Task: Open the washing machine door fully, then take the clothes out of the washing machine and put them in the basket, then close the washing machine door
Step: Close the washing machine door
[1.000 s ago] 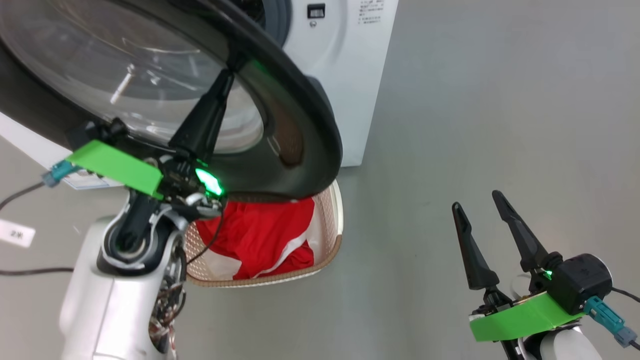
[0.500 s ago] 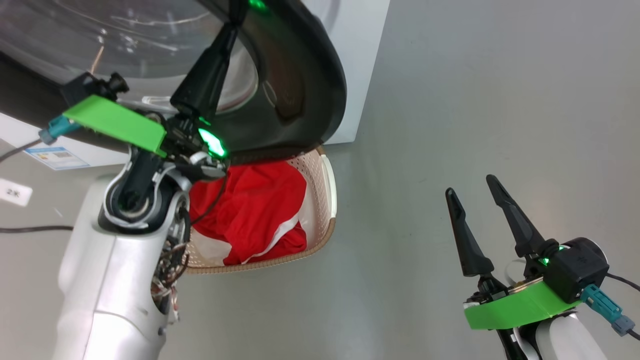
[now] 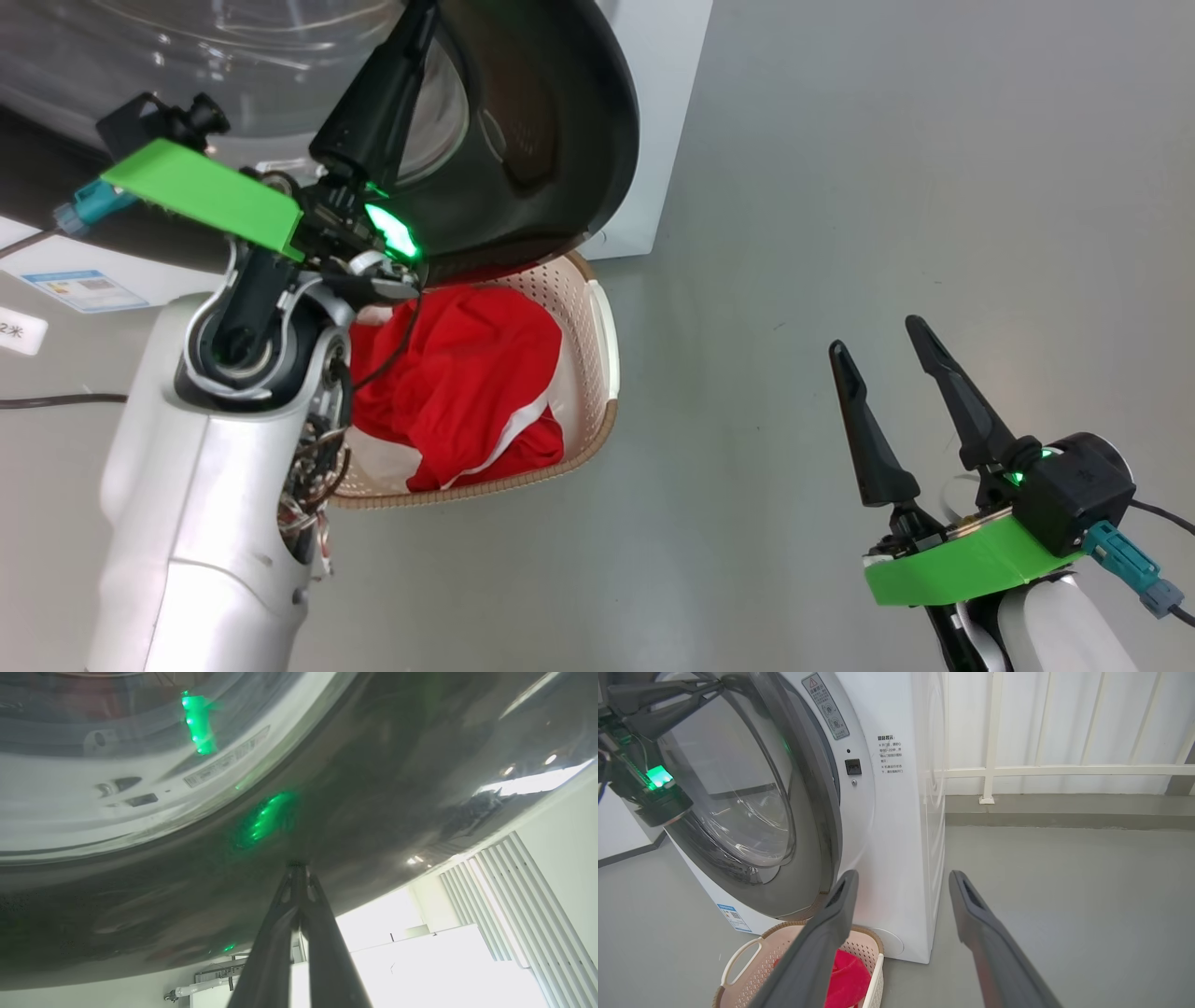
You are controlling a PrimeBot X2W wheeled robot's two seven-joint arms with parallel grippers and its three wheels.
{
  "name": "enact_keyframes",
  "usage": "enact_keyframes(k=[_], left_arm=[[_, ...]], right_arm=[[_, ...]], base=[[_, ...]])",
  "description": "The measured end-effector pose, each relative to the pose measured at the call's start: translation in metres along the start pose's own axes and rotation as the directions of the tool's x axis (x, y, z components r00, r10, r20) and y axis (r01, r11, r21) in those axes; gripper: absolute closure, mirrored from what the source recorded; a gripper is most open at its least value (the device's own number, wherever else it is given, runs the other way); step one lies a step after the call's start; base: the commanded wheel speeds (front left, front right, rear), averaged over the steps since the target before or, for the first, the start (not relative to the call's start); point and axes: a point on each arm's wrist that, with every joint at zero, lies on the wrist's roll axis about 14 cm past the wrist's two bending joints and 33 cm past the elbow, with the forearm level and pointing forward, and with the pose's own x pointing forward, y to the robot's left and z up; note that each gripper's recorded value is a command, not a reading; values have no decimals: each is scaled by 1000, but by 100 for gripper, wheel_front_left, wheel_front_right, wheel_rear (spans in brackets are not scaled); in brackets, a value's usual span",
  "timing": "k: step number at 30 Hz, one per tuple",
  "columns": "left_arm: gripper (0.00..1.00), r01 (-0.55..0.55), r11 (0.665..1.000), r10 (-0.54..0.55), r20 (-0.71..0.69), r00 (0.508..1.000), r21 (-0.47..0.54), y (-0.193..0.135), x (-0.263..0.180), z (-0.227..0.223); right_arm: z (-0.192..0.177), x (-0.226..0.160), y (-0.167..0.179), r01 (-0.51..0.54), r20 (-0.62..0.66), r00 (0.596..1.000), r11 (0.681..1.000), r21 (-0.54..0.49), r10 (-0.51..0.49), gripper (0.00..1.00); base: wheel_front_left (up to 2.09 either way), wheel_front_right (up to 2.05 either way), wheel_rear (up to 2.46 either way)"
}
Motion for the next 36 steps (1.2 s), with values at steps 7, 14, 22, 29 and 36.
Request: enact_keyframes(k=[7,14,22,29,36], left_arm=[[0,-30,995,27,36,999,97,-1,-16,2],[0,-115,962,89,112,990,246,10,-50,12],[0,-223,752,81,250,965,620,2,-105,32],[0,-283,539,32,316,948,793,-1,-146,34],[0,-349,276,-1,363,932,895,-19,-181,37]], right_arm=[[11,-1,1,-2,29,1000,1000,-2,2,0],[24,-4,-2,10,65,998,1000,8,-11,0],[39,-13,-1,15,101,995,1000,8,-16,0],[48,-26,-6,35,122,992,999,2,-35,0],[58,-41,-6,40,145,989,999,-16,-37,0]], base=[[0,0,0],[0,0,0],[0,0,0],[0,0,0],[0,0,0]])
